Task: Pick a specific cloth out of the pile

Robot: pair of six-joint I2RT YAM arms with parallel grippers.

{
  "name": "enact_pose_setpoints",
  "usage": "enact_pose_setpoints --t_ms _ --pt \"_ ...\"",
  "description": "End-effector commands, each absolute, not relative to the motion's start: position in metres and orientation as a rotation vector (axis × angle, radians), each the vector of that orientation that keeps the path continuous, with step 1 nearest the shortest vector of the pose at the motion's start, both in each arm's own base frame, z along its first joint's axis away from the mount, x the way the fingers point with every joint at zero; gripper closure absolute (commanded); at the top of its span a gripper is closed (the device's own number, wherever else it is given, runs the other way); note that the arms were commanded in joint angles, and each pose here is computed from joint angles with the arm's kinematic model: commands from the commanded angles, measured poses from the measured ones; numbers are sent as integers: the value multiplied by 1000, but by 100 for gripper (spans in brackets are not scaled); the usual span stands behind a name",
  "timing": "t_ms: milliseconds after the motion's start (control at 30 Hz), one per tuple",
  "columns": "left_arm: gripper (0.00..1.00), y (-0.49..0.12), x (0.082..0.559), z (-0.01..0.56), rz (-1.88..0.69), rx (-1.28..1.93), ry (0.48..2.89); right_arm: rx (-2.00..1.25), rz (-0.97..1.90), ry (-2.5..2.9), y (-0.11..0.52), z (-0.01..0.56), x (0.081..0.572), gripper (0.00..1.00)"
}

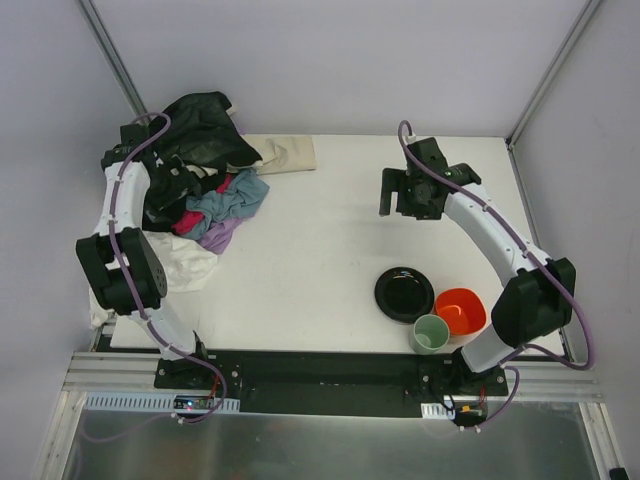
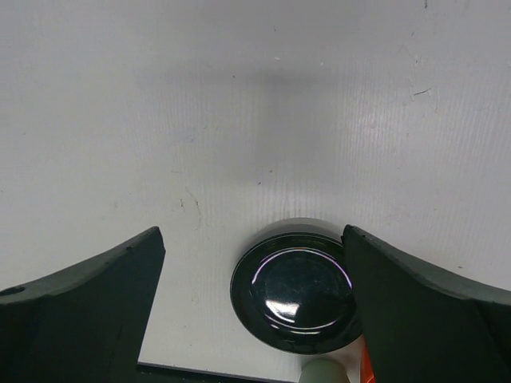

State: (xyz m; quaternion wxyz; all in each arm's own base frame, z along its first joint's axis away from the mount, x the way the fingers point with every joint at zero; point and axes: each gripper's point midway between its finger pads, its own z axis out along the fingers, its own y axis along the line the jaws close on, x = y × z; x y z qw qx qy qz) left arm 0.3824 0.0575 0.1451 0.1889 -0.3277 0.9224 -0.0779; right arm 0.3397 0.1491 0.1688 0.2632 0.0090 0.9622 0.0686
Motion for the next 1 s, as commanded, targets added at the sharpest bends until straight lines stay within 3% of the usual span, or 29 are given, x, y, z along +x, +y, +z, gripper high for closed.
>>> enact_pose_setpoints --t_ms 0,333,700,967 --pt "1 30 365 184 -397 -969 2498 -11 207 2562 152 191 347 4" --pt "1 10 319 210 -570 -1153 2312 -66 229 2571 158 195 351 4" --pt "1 -6 257 152 -769 -1464 2214 -104 243 2585 148 203 340 4" --pt "1 3 239 136 -774 -1576 2122 -29 304 2618 128 195 321 4"
